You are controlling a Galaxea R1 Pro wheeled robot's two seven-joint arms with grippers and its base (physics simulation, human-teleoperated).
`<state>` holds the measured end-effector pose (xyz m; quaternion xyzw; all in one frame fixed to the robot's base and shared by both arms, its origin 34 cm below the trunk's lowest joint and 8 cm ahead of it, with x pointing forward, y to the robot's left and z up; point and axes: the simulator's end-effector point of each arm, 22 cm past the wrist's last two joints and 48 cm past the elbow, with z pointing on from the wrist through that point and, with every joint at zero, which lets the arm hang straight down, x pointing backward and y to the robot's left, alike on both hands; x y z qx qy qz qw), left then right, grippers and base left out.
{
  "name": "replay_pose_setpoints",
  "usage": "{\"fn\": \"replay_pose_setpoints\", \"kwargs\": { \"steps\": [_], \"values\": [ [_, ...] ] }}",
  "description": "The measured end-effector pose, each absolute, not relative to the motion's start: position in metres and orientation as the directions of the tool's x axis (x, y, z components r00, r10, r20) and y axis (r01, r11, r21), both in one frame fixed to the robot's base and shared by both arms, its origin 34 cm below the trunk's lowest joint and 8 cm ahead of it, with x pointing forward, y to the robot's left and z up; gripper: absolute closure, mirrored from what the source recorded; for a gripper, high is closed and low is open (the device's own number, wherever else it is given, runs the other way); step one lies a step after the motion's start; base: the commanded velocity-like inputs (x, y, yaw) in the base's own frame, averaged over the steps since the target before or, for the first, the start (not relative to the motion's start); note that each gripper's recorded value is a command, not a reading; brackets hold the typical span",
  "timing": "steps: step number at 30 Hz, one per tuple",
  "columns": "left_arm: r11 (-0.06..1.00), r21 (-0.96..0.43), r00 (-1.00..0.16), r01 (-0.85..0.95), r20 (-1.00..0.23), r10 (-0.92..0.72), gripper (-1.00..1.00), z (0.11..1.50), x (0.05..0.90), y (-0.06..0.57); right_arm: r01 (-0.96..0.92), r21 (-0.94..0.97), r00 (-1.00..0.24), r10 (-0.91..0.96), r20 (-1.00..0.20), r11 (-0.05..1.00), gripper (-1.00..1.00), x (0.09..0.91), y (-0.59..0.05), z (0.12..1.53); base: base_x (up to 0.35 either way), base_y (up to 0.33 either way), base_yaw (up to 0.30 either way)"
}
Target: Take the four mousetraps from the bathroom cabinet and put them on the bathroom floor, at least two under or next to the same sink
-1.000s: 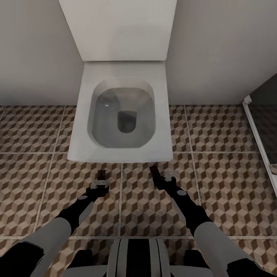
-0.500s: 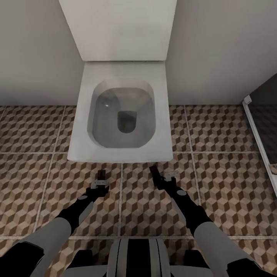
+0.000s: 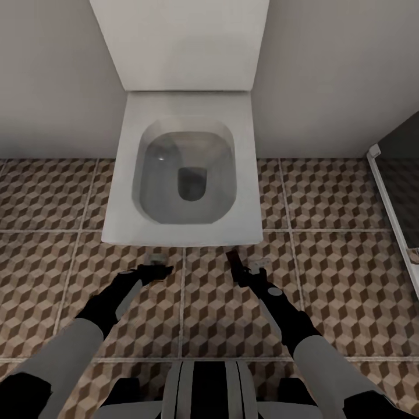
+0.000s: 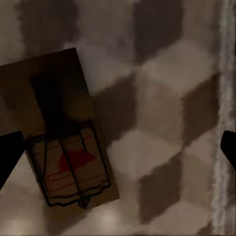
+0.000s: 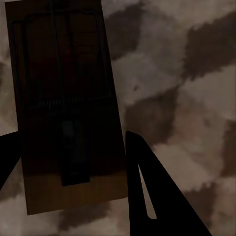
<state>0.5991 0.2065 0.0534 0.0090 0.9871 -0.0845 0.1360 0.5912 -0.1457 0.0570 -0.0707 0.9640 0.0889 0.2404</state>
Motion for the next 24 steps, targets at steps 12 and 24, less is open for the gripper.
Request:
{"fn": "replay_pose_setpoints", "kwargs": {
  "steps": [12, 24],
  "values": [
    [0.975, -0.205, -0.956, 0.082, -0.291, 0.019, -1.00, 0.089, 0.634, 0.184, -0.180, 0.139, -0.874, -0.094, -0.476, 0.974, 1.00, 0.591, -0.145, 0.057, 0.000, 0.000, 0.000],
    [0.976, -0.203, -0.962, 0.083, -0.273, 0.025, -1.00, 0.088, 0.630, 0.186, -0.180, 0.139, -0.874, -0.093, -0.476, 0.974, 1.00, 0.591, -0.145, 0.057, 0.000, 0.000, 0.000]
  ]
}}
